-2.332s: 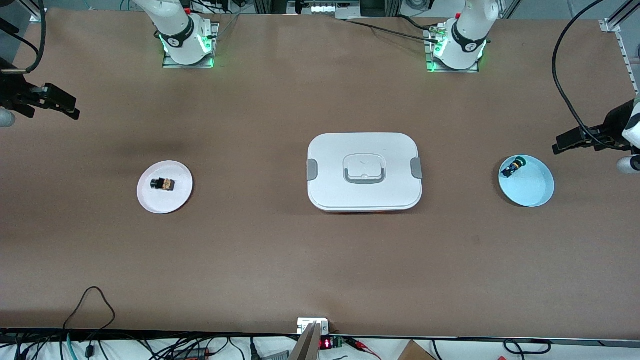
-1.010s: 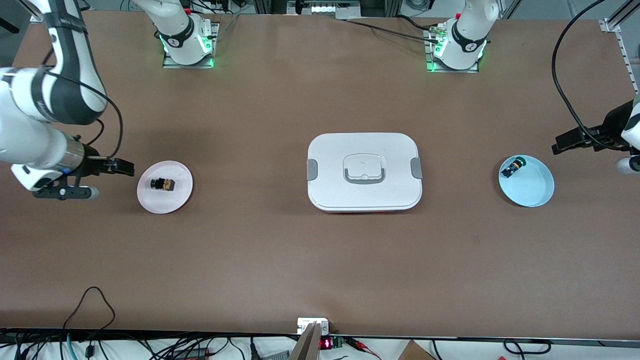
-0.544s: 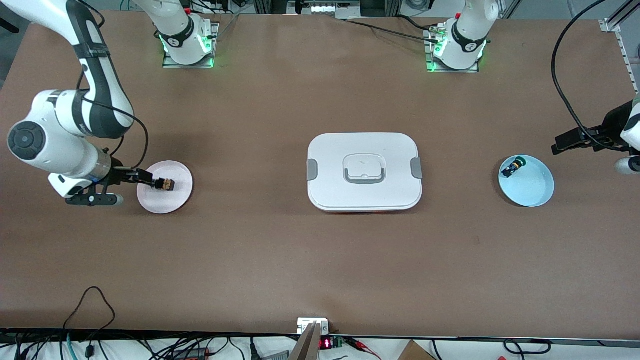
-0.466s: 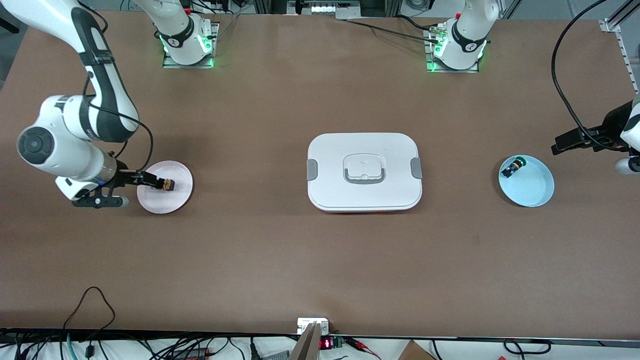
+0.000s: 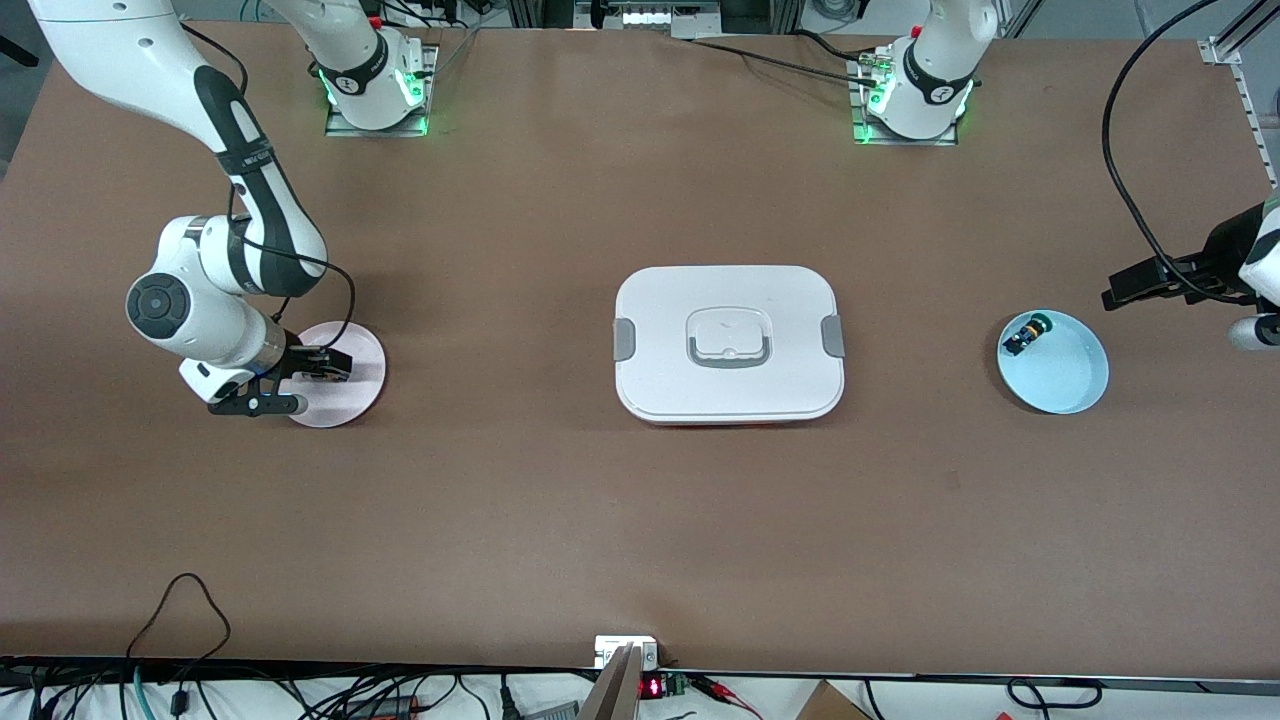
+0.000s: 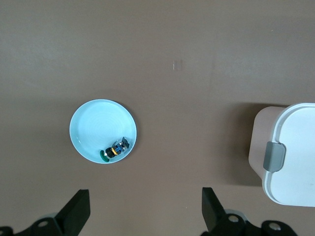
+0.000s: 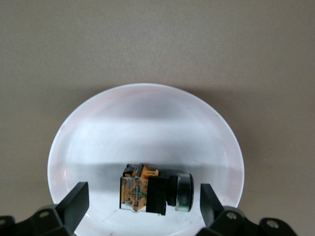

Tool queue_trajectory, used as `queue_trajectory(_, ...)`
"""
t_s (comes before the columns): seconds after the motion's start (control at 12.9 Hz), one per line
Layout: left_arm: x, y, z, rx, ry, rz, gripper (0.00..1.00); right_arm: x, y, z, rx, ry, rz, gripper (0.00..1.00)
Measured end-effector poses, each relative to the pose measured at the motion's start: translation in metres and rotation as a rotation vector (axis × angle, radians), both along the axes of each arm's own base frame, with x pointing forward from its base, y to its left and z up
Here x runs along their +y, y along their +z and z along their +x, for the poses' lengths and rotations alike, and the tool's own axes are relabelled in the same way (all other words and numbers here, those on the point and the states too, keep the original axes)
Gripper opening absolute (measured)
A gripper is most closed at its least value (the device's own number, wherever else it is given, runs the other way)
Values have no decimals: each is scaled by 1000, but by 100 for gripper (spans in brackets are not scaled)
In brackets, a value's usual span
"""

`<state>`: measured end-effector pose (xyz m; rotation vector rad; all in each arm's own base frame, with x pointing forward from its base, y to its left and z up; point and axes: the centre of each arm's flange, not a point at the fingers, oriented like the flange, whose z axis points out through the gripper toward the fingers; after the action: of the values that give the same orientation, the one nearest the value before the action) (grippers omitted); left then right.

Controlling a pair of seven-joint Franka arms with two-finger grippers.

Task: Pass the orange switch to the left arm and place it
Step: 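Lower the right gripper and close it on the orange switch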

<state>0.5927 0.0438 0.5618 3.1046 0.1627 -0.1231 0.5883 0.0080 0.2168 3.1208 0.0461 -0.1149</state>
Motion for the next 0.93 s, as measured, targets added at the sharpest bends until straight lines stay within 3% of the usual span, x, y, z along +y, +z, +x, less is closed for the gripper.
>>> queue_trajectory(0.93, 0, 0, 0, 1, 0, 0, 100, -4, -24, -11, 41, -5, -2, 100)
